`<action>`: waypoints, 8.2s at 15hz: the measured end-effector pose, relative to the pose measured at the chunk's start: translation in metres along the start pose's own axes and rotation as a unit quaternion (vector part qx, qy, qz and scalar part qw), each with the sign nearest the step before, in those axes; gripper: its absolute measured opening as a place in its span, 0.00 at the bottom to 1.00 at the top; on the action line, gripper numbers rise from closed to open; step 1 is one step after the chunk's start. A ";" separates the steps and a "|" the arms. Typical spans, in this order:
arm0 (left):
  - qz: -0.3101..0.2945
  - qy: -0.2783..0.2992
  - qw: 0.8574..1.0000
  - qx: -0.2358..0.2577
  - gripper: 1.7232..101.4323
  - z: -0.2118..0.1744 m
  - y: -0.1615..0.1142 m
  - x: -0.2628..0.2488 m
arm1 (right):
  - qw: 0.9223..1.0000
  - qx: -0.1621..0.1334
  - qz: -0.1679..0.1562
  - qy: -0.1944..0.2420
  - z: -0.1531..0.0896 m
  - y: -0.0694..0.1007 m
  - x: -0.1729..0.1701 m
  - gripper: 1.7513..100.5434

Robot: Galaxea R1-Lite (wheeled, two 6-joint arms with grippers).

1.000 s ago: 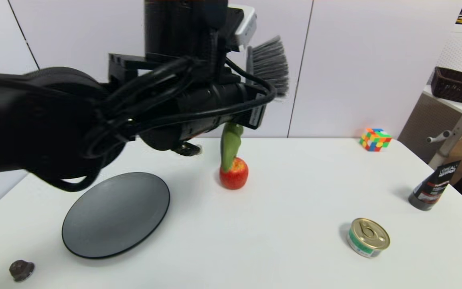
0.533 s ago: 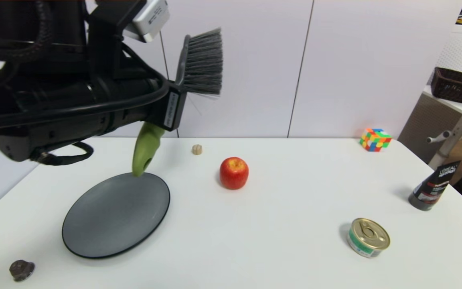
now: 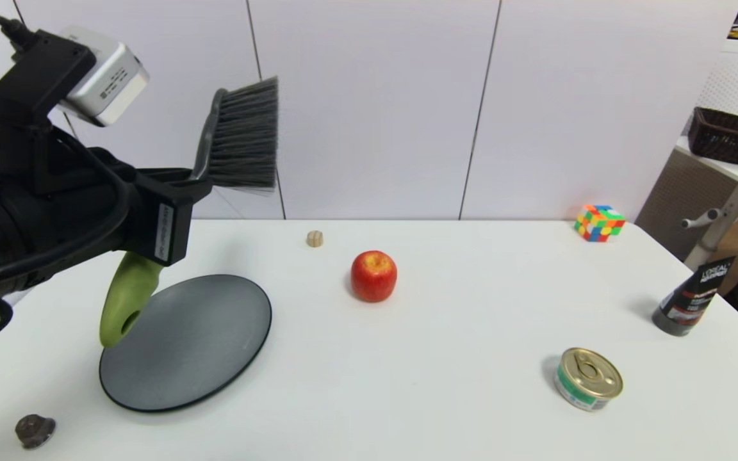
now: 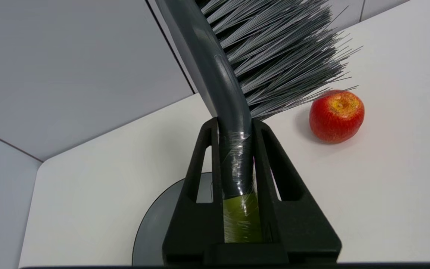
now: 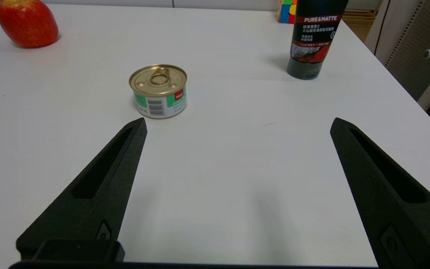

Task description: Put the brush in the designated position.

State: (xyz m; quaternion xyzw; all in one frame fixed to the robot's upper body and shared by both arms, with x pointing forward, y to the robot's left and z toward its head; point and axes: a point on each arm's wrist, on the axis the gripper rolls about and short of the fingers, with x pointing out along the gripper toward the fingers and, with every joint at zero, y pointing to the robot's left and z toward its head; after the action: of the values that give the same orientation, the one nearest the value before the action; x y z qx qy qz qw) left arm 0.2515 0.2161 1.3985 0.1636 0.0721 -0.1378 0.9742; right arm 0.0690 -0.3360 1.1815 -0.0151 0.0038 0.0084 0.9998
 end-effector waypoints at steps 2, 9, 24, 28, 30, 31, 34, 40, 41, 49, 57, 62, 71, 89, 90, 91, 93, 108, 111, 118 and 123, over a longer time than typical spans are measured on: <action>-0.002 0.014 1.000 0.004 0.16 -0.015 0.003 -0.005 | 1.000 0.000 0.000 0.000 0.000 0.000 0.000 0.97; -0.155 0.063 0.986 0.016 0.16 -0.078 -0.005 -0.019 | 1.000 0.000 0.000 0.000 0.000 0.000 0.000 0.97; -0.264 0.104 0.952 0.115 0.16 -0.118 0.014 0.012 | 1.000 0.000 0.000 0.000 0.000 0.000 0.000 0.97; -0.293 0.079 0.935 0.181 0.16 -0.139 0.058 0.020 | 1.000 0.000 0.000 0.000 0.000 0.000 0.000 0.97; -0.324 0.078 0.922 0.196 0.16 -0.152 0.071 0.015 | 1.000 0.000 0.000 0.000 0.000 0.000 0.000 0.97; -0.343 0.080 0.914 0.199 0.16 -0.158 0.074 0.010 | 1.000 0.000 0.000 0.000 0.000 0.000 0.000 0.97; -0.404 0.083 0.888 0.205 0.16 -0.169 0.075 -0.006 | 1.000 0.000 0.001 0.000 0.000 0.000 0.000 0.97; -0.490 0.063 0.836 0.241 0.16 -0.172 0.075 -0.019 | 1.000 0.000 0.000 0.000 0.000 0.000 0.000 0.97; -0.494 0.060 0.832 0.247 0.16 -0.172 0.077 -0.015 | 1.000 0.000 0.000 0.000 0.000 0.000 0.000 0.97; -0.526 0.054 0.811 0.251 0.16 -0.188 0.086 0.014 | 1.000 0.000 0.001 0.000 0.000 0.000 0.000 0.97; -0.550 0.062 0.798 0.237 0.16 -0.201 0.091 0.044 | 1.000 0.000 0.000 0.000 0.000 0.000 0.000 0.97; -0.569 0.066 0.786 0.232 0.16 -0.205 0.088 0.058 | 1.000 0.000 0.000 0.000 0.000 0.000 0.000 0.97; -0.573 0.082 0.781 0.235 0.15 -0.210 0.093 0.075 | 1.000 0.000 0.000 0.000 0.000 0.000 0.000 0.97; -0.415 0.094 0.893 0.144 0.87 -0.099 0.106 0.014 | 1.000 0.000 0.000 0.000 0.000 0.000 0.000 0.97; -0.385 0.107 0.909 0.118 0.88 -0.087 0.105 0.000 | 1.000 0.000 0.000 0.000 0.000 0.000 0.000 0.97; -0.350 0.118 0.924 0.099 0.89 -0.077 0.103 -0.012 | 1.000 0.000 0.000 0.000 0.000 0.000 0.000 0.97; -0.251 0.129 0.957 0.074 0.90 -0.058 0.100 -0.037 | 1.000 0.000 0.000 0.000 0.000 0.000 0.000 0.97; 0.000 -0.052 0.994 -0.095 0.96 -0.176 0.014 -0.157 | 1.000 0.000 0.001 0.000 0.000 0.000 0.000 0.97; 0.036 -0.049 0.993 -0.105 0.96 -0.216 0.000 -0.162 | 1.000 0.000 0.000 0.000 0.000 0.000 0.000 0.97; 0.134 -0.067 0.980 -0.133 0.96 -0.258 -0.011 -0.162 | 1.000 0.000 0.000 0.000 0.000 0.000 0.000 0.97; 0.135 -0.075 0.974 -0.164 0.96 -0.259 -0.011 -0.162 | 1.000 0.000 0.000 0.000 0.000 0.000 0.000 0.97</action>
State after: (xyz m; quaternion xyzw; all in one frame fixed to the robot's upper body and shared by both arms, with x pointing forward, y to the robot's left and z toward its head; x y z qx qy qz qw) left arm 0.0691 0.3334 1.1831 -0.0012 -0.0023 -0.0029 1.0000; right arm 0.0690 -0.3360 1.1815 -0.0151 0.0038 0.0086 0.9998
